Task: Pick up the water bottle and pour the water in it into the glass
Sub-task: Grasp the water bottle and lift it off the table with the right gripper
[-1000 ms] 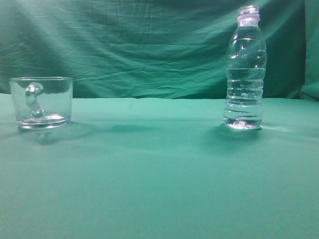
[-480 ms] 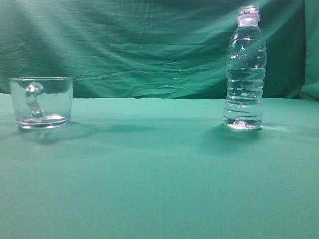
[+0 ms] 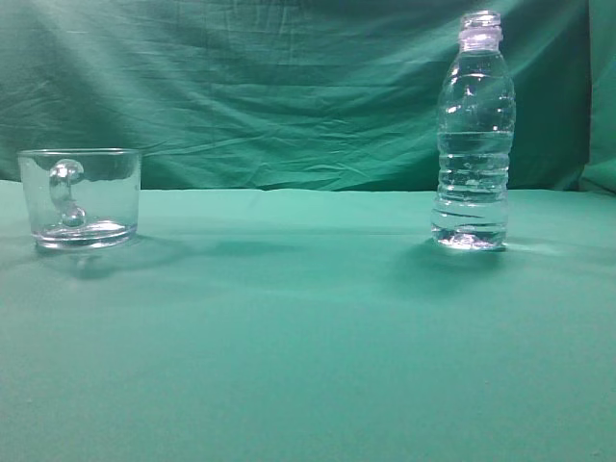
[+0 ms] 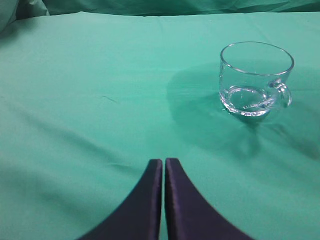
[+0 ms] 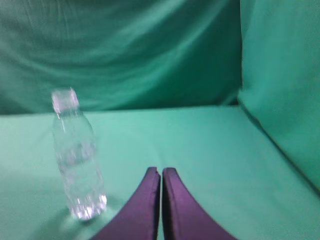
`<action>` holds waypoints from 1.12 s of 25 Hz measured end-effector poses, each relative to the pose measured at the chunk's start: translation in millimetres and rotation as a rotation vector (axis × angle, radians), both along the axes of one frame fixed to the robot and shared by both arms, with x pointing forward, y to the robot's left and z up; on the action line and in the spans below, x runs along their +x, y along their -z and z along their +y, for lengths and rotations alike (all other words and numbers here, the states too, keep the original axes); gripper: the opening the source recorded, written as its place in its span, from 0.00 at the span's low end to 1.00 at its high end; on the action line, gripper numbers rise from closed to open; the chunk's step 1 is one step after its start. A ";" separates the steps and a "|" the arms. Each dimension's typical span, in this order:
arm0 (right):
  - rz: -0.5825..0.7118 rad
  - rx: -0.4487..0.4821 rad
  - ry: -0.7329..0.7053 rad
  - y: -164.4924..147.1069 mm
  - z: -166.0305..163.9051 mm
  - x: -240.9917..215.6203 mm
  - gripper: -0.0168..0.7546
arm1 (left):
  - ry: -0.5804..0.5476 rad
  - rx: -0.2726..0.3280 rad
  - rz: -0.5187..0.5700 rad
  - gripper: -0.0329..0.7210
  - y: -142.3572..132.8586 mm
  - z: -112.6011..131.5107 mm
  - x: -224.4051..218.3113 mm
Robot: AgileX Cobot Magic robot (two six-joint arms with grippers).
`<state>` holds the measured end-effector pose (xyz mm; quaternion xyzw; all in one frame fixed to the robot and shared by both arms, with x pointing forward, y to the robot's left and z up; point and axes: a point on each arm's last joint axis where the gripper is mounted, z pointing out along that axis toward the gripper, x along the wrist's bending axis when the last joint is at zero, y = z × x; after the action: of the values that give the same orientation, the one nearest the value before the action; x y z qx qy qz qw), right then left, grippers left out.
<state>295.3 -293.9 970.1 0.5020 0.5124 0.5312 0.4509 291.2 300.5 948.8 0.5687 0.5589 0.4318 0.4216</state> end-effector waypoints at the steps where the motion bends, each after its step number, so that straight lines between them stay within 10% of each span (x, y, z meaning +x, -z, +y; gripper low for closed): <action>1: -0.061 0.022 -0.009 -5.7 0.8 -0.1 0.02 | 0.000 0.000 0.000 0.04 0.0 0.0 0.0; 6: -0.204 0.118 -0.039 -21.4 2.7 -1.7 0.02 | 0.000 0.000 0.000 0.04 0.0 0.0 0.0; 16: 0.052 0.252 -0.016 -65.6 7.3 46.3 0.02 | 0.000 0.000 0.000 0.04 0.0 0.0 0.0; 28: 0.132 -0.101 -0.384 -41.0 55.4 112.9 0.02 | 0.000 0.000 0.000 0.04 0.0 0.0 0.0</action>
<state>408.3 -238.5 1011.1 0.4057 0.6532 0.5467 0.3315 291.2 300.5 948.8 0.5687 0.5589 0.4318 0.4216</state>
